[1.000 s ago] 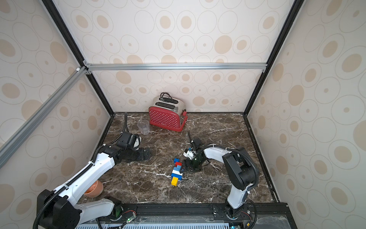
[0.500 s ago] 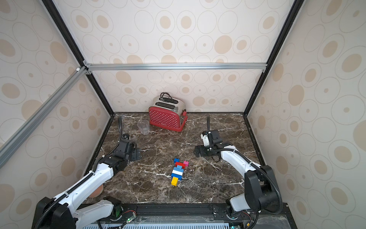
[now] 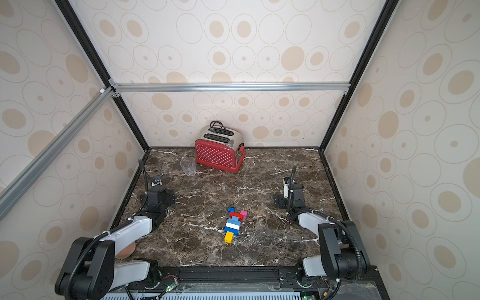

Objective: Assemble a carrot with lego
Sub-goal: Reset both arms

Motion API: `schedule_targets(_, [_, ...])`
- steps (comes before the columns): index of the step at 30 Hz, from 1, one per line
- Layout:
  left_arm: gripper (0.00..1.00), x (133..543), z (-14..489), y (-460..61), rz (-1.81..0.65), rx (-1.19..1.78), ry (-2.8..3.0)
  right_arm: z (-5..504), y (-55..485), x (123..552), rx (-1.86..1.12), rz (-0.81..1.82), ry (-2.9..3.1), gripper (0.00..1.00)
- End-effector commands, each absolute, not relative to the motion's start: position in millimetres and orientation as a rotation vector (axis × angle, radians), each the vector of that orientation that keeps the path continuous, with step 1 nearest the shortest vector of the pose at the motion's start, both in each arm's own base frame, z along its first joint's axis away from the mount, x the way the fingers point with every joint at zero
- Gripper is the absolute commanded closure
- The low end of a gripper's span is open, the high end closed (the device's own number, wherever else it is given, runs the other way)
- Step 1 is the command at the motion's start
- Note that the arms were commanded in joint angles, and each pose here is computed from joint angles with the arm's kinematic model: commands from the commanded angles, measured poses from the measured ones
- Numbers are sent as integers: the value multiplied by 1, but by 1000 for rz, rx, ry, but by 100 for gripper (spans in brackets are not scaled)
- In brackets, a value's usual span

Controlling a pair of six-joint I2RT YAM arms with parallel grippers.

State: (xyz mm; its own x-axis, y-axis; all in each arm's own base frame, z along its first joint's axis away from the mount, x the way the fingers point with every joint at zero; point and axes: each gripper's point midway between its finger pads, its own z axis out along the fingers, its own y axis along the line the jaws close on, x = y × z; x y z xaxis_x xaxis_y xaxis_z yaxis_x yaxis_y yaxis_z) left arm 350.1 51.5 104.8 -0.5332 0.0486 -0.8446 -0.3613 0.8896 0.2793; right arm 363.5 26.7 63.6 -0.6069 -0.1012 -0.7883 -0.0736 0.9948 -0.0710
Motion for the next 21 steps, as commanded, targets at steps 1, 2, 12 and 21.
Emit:
schedule_targets(1, [1,378,124,49,523,-165,1959,106,25,392,-127,-39,1984,1])
schedule_targets(2, [1,383,127,48,521,-158,1929,104,25,394,-123,-32,1978,0])
schedule_targets(12, [1,393,116,50,501,-183,1919,89,23,387,-122,-34,1922,0])
schedule_targets(21, [1,394,115,50,498,-180,1927,89,7,390,-21,-109,1933,0])
